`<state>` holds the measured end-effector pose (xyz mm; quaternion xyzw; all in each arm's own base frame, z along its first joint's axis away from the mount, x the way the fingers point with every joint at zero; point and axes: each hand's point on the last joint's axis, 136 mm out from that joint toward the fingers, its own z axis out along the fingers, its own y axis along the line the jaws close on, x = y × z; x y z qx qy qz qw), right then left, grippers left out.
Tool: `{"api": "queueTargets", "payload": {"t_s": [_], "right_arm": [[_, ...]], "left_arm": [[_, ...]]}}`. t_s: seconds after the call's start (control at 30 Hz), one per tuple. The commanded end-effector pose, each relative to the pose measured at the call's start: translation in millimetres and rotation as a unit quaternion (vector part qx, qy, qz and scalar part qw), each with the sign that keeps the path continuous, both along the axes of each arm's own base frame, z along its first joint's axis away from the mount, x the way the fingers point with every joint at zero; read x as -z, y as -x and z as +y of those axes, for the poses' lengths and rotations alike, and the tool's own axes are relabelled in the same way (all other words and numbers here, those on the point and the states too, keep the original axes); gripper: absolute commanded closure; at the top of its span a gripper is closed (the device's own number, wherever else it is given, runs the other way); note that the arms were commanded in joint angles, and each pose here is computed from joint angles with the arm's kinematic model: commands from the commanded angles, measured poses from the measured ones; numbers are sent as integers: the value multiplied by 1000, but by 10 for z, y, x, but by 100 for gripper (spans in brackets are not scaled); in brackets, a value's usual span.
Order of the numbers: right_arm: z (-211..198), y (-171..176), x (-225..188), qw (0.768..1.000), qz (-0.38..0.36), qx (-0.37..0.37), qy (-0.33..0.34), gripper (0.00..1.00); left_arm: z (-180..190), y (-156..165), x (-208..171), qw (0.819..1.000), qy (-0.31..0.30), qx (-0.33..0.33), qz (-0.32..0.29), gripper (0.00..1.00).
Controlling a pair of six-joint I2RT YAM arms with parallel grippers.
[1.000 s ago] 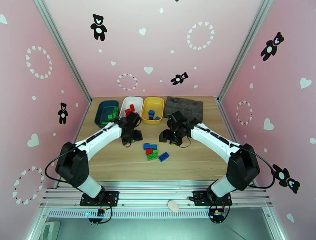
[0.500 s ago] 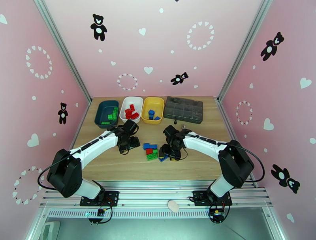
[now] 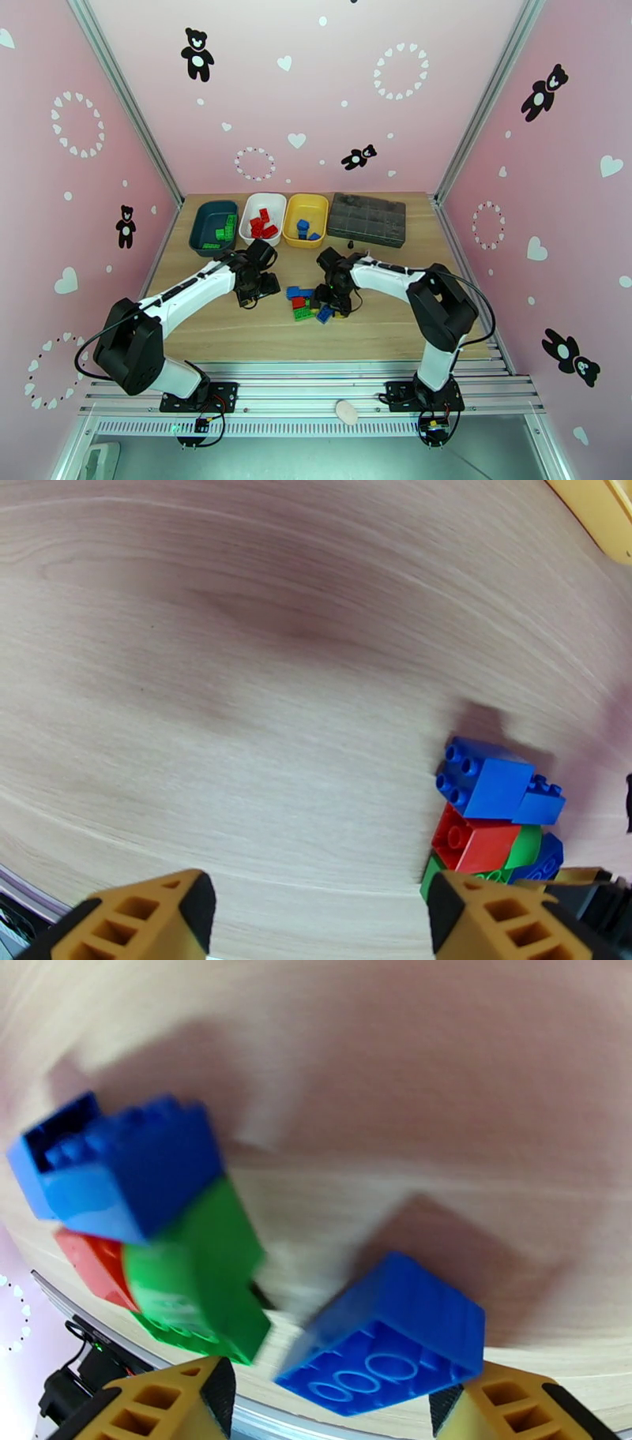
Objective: Sort the legos into containers by color
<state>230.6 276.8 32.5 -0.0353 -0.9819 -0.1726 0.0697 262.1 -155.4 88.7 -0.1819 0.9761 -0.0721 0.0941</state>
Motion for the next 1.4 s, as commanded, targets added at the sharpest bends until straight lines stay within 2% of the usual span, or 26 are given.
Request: {"api": "queueTargets", "payload": {"t_s": [0.0, 0.37, 0.87, 1.1, 1.27, 1.37], "right_arm": [[-55, -8, 74, 999, 8, -17, 38, 32], [-132, -86, 50, 996, -6, -45, 78, 47], [-148, -25, 221, 995, 7, -51, 87, 47], [-197, 14, 207, 994, 5, -57, 95, 57], [-256, -11, 56, 994, -9, -55, 93, 71], [-272, -78, -83, 996, -20, -45, 76, 75]], "left_arm": [[40, -78, -153, 1000, 0, -2, -25, 23], [138, -93, -121, 1000, 5, -12, -22, 23], [97, -126, -88, 1000, 15, -15, -21, 23], [63, -141, -90, 999, 23, -16, -20, 23], [-90, -235, -183, 998, 52, -2, -26, 18], [-233, -351, -275, 996, 78, 9, -33, 10]]}}
